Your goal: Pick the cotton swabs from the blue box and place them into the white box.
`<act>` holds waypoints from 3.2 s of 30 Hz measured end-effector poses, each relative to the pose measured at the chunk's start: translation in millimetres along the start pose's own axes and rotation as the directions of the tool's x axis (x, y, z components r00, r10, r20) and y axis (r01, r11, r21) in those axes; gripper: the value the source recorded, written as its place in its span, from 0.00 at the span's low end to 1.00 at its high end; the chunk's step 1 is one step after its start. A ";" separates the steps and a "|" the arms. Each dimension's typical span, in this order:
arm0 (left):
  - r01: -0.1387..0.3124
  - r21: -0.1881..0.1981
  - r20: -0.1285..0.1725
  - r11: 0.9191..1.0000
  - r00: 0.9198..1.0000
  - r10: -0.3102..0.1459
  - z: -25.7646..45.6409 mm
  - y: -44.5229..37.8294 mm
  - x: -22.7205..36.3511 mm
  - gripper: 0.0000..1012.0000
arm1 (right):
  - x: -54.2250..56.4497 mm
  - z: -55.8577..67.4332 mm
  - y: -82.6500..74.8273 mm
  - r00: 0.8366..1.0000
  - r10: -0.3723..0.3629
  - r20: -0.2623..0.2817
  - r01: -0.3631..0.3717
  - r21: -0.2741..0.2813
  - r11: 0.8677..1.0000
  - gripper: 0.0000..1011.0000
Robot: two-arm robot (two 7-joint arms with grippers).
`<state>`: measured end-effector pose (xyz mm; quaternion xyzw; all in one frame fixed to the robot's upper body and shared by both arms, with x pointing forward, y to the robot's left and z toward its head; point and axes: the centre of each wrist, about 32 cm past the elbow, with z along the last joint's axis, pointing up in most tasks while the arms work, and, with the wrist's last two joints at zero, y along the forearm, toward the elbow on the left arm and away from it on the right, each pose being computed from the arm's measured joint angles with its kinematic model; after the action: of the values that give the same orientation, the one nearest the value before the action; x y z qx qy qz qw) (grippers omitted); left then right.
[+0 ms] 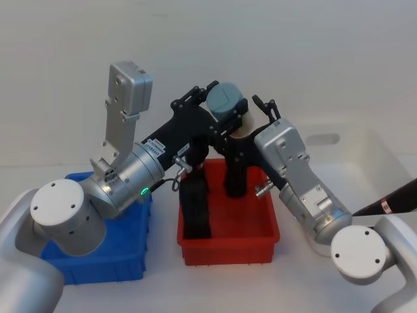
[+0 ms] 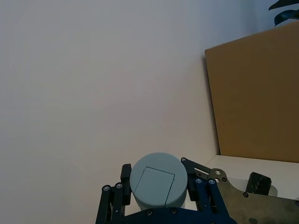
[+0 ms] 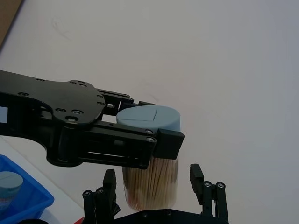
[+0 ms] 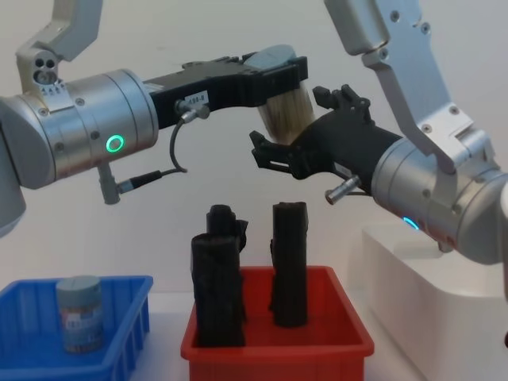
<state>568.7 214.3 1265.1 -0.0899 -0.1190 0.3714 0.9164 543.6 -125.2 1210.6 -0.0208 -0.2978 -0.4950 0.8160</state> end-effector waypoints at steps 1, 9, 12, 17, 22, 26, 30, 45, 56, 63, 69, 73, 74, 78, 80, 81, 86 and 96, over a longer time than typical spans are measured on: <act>0.001 0.000 0.000 1.000 1.000 -0.001 -0.1 -0.1 -0.6 0.67 | -0.3 -0.2 0.4 1.000 -0.002 0.000 0.002 -0.001 1.000 0.99; 0.008 -0.002 0.000 1.000 1.000 -0.008 0.4 -0.6 -2.8 0.67 | -1.0 -0.7 2.2 1.000 -0.008 0.001 0.008 -0.005 1.000 0.99; 0.010 -0.002 0.000 1.000 1.000 -0.010 0.5 -0.7 -3.2 0.67 | -1.3 -1.1 2.5 1.000 -0.010 0.001 0.010 -0.007 1.000 0.94; 0.013 -0.002 0.000 1.000 1.000 -0.013 0.8 -0.9 -3.7 0.67 | -1.6 -1.1 3.1 1.000 -0.012 0.002 0.012 -0.008 1.000 0.80; 0.015 -0.002 0.001 1.000 1.000 -0.015 1.0 -0.9 -4.1 0.67 | -1.8 -1.3 3.4 1.000 -0.013 0.002 0.013 -0.009 1.000 0.67; 0.016 -0.001 0.001 1.000 1.000 -0.016 1.0 -0.9 -4.3 0.67 | -1.9 -1.4 3.5 1.000 -0.013 0.002 0.013 -0.010 1.000 0.62; 0.016 -0.001 0.001 1.000 1.000 -0.016 0.9 -0.9 -4.5 0.67 | -2.0 -1.4 3.6 1.000 -0.014 0.002 0.014 -0.011 1.000 0.62; 0.019 -0.001 0.001 1.000 1.000 -0.019 1.1 -1.1 -4.9 0.90 | -1.9 -1.5 4.0 1.000 -0.016 0.002 0.016 -0.012 1.000 0.62; 0.019 -0.002 0.001 1.000 1.000 -0.019 1.2 -1.0 -4.8 0.99 | 0.9 -4.7 3.7 0.998 -0.058 -0.003 0.058 -0.026 0.998 0.62; 0.019 -0.002 0.001 1.000 1.000 -0.019 1.2 -1.0 -4.7 0.99 | 4.8 -9.2 3.1 0.991 -0.135 -0.023 0.134 -0.059 0.989 0.62; 0.019 -0.002 0.001 1.000 1.000 -0.019 1.2 -1.0 -4.7 0.99 | 8.3 -14.4 1.3 0.978 -0.206 -0.040 0.201 -0.100 0.974 0.62; 0.019 -0.002 0.001 1.000 1.000 -0.019 1.2 -1.0 -4.7 0.99 | 10.8 -18.2 -0.3 0.965 -0.258 -0.051 0.249 -0.135 0.959 0.62; 0.019 -0.002 0.001 1.000 1.000 -0.019 1.2 -1.0 -4.7 0.99 | 11.1 -18.8 -0.7 0.962 -0.268 -0.053 0.258 -0.143 0.955 0.62; 0.019 -0.002 0.001 1.000 1.000 -0.019 1.2 -1.0 -4.7 0.99 | 15.3 -24.5 -3.9 0.943 -0.328 -0.064 0.310 -0.198 0.930 0.62; 0.019 -0.002 0.001 1.000 1.000 -0.019 1.2 -1.0 -4.7 0.99 | 17.0 -26.1 -4.8 0.937 -0.344 -0.067 0.323 -0.216 0.921 0.62; 0.019 -0.002 0.001 1.000 1.000 -0.019 1.2 -1.0 -4.7 0.99 | 19.8 -28.6 -6.3 0.930 -0.362 -0.068 0.337 -0.237 0.911 0.62; 0.019 -0.002 0.001 1.000 1.000 -0.019 1.2 -1.0 -4.7 0.99 | 29.0 -35.1 -10.1 0.913 -0.402 -0.072 0.363 -0.306 0.880 0.62; 0.019 -0.002 0.001 1.000 1.000 -0.019 1.2 -1.1 -4.7 0.99 | 66.0 -46.8 -19.2 0.911 -0.407 -0.071 0.341 -0.427 0.838 0.62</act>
<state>565.8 210.3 1265.8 -0.0893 -0.1207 0.3626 0.9198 571.6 -202.8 1200.6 -0.0910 -0.1210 -0.6957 0.7022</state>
